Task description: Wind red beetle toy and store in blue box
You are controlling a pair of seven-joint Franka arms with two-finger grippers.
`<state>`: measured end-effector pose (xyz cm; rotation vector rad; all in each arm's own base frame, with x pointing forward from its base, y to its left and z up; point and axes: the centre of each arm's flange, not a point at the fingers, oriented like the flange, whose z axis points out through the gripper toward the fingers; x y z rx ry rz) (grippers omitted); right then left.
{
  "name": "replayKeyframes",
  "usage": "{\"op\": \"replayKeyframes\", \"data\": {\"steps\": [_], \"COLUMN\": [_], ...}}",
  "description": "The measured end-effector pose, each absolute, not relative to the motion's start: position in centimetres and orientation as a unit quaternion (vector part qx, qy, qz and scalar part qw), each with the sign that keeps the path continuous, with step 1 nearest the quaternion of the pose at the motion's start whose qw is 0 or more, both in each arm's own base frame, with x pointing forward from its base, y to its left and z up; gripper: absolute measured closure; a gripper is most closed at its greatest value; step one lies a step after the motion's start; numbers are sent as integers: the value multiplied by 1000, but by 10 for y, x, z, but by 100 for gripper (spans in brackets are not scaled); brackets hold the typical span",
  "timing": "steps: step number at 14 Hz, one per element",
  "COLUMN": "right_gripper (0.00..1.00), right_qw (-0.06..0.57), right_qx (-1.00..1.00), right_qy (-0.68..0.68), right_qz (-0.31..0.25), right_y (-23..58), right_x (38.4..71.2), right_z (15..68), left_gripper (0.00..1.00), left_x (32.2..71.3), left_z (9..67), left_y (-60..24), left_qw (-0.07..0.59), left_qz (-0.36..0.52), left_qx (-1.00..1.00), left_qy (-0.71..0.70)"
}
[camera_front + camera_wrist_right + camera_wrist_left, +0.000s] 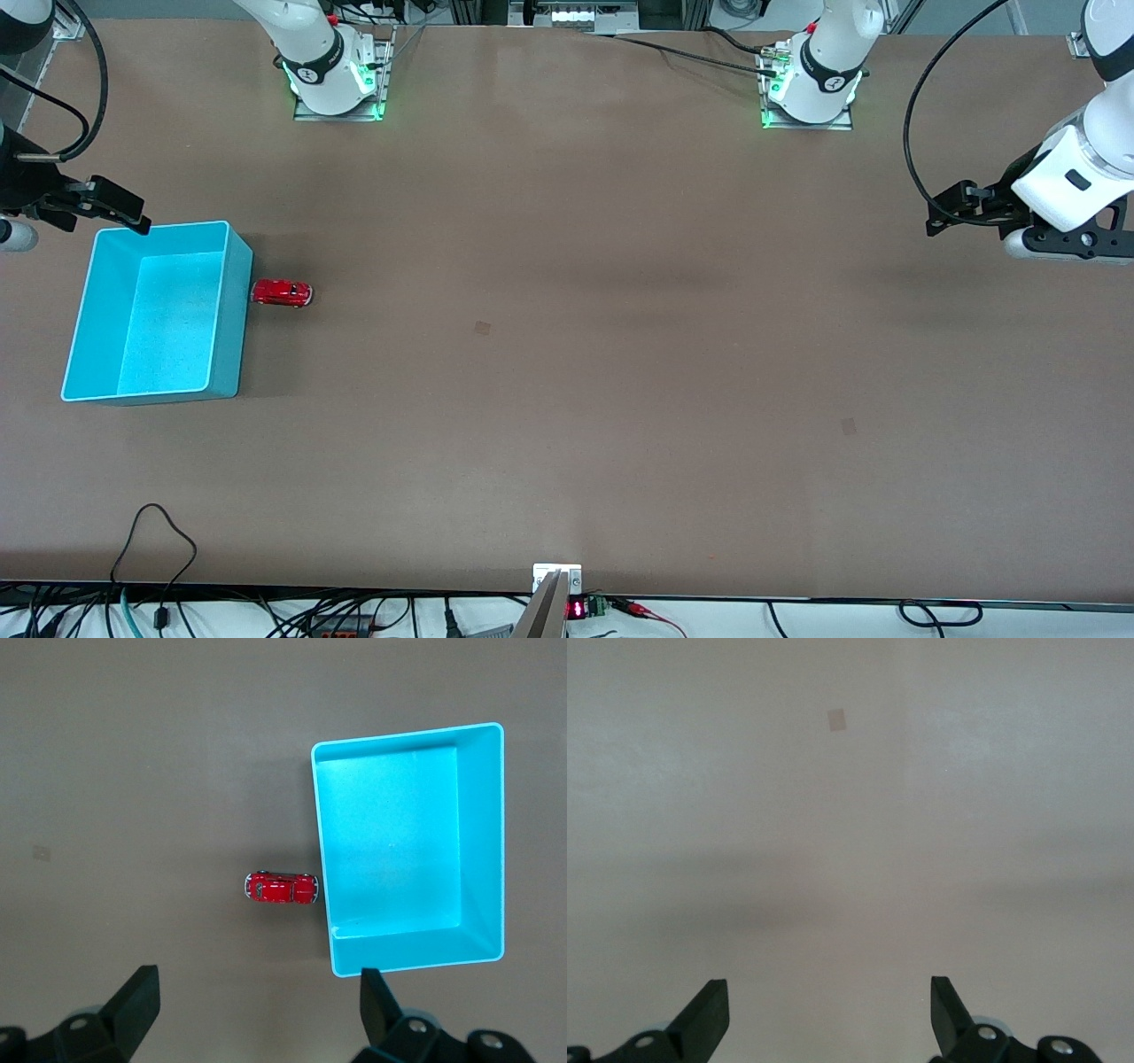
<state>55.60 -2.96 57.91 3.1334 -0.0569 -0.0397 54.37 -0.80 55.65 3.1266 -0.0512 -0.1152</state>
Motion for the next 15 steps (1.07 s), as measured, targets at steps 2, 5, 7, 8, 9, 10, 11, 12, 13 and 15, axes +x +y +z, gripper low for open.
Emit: {"op": "replayKeyframes", "data": {"steps": [2,5,7,8,9,10,11,12,13,15], "right_gripper": [0,0,0,0,0,0,0,0,0,0], "right_qw": [3,4,3,3,2,2,2,3,3,5], "right_qx": [1000,1000,999,999,999,998,999,999,999,999], "right_qy": [-17,-4,15,24,30,34,35,35,33,29], "right_qz": [-12,19,42,45,45,43,41,37,30,13], "right_y": [-28,-14,8,18,25,29,31,30,29,25], "right_x": [556,563,567,566,565,565,566,567,570,578], "right_z": [579,586,597,602,605,605,603,599,592,573], "left_gripper": [0,0,0,0,0,0,0,0,0,0], "left_x": [544,544,541,540,541,541,541,542,542,542], "left_z": [557,559,559,560,562,565,568,571,572,572], "left_y": [-10,-12,-12,-13,-15,-17,-20,-22,-23,-24], "left_qw": [6,6,6,6,6,6,6,6,6,6], "left_qz": [-37,-36,-48,-49,-47,-44,-41,-38,-37,-37], "left_qx": [999,999,999,999,999,999,999,999,999,999], "left_qy": [-10,-3,-4,-5,-6,-8,-10,-12,-13,-14]}}
